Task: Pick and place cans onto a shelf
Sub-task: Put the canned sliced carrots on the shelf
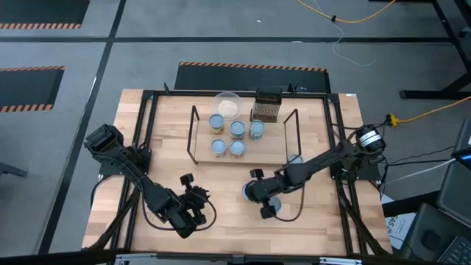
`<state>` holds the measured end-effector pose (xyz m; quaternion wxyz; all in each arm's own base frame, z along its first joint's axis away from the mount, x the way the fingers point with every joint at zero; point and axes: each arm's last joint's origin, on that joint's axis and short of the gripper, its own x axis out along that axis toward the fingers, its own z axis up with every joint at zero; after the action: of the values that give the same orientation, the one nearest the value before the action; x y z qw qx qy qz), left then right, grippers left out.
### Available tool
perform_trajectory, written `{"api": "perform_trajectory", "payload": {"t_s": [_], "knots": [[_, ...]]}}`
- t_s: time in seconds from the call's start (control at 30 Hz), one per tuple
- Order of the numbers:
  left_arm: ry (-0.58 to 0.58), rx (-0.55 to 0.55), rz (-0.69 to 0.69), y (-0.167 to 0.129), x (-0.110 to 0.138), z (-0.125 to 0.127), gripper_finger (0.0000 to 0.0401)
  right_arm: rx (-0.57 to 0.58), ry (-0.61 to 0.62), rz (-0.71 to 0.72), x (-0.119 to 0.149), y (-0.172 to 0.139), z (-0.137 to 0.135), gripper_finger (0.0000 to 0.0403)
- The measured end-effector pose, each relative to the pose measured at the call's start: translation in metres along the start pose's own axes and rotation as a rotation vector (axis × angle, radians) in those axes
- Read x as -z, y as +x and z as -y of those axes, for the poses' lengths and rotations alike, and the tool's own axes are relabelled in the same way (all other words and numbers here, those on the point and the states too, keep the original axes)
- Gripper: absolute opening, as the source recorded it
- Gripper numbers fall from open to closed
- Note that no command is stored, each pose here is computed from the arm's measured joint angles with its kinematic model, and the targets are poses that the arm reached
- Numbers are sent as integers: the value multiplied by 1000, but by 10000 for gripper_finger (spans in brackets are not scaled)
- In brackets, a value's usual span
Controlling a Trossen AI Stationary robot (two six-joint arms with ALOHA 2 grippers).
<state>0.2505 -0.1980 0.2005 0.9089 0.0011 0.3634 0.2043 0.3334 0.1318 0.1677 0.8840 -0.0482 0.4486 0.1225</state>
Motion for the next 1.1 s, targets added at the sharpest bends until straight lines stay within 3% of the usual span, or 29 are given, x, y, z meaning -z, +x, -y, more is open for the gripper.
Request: {"api": "perform_trajectory", "payload": {"t_s": [0.3,0.53,0.73,1.1], "knots": [[-4,2,3,0,0,0,66,5,-154,-32,-2,-66,5,6],[-10,6,6,0,-1,1,66,47,-280,41,-6,-108,26,6],[-11,8,7,0,-1,1,66,108,-334,31,-6,-113,61,11],[-13,10,8,0,-1,1,66,3,-219,26,25,-104,123,13]]}}
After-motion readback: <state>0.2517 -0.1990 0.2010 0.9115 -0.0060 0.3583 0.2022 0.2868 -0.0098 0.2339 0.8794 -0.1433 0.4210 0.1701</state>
